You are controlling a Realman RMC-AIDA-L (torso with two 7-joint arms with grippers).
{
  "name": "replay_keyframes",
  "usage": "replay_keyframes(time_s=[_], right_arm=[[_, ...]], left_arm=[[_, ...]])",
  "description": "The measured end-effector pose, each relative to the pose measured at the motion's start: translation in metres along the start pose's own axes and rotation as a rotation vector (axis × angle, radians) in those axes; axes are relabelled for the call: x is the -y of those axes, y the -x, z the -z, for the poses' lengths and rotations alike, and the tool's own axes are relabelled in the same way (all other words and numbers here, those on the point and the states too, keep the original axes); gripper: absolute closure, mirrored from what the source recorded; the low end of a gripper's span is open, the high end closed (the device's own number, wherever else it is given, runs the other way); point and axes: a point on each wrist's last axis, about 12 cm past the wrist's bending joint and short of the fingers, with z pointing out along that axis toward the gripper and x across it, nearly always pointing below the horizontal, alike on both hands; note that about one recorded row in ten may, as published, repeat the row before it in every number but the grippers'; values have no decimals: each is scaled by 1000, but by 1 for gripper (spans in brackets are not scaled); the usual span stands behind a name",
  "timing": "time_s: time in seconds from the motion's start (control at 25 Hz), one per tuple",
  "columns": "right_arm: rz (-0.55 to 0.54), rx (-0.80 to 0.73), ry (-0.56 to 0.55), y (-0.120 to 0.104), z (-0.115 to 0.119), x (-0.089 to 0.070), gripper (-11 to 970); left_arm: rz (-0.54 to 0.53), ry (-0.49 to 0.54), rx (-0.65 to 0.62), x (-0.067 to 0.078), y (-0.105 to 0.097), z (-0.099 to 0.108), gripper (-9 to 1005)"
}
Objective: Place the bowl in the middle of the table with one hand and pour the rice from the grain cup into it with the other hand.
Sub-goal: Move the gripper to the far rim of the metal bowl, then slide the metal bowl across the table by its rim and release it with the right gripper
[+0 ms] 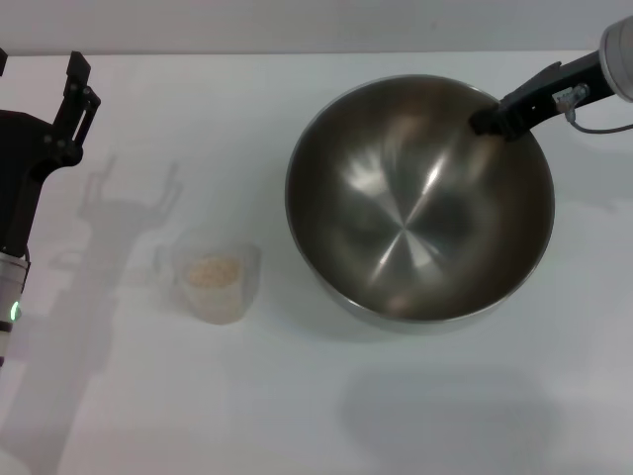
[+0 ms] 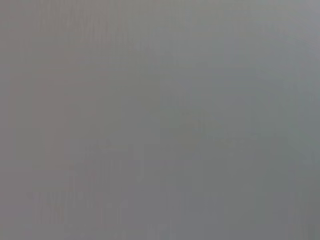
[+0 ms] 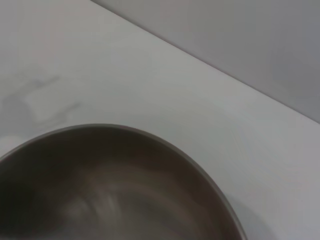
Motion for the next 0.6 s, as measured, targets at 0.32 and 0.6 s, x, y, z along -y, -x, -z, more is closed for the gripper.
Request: replay_keyframes(time_s=[0.32,0.6], right_arm=[[53,8,132,-5,-3,-12,957],[42,-37,197,-14,-16,-19,957]], left_arm=[[3,-1,2,1,0,-1,218],[5,-6,3,2,0,-1,220]])
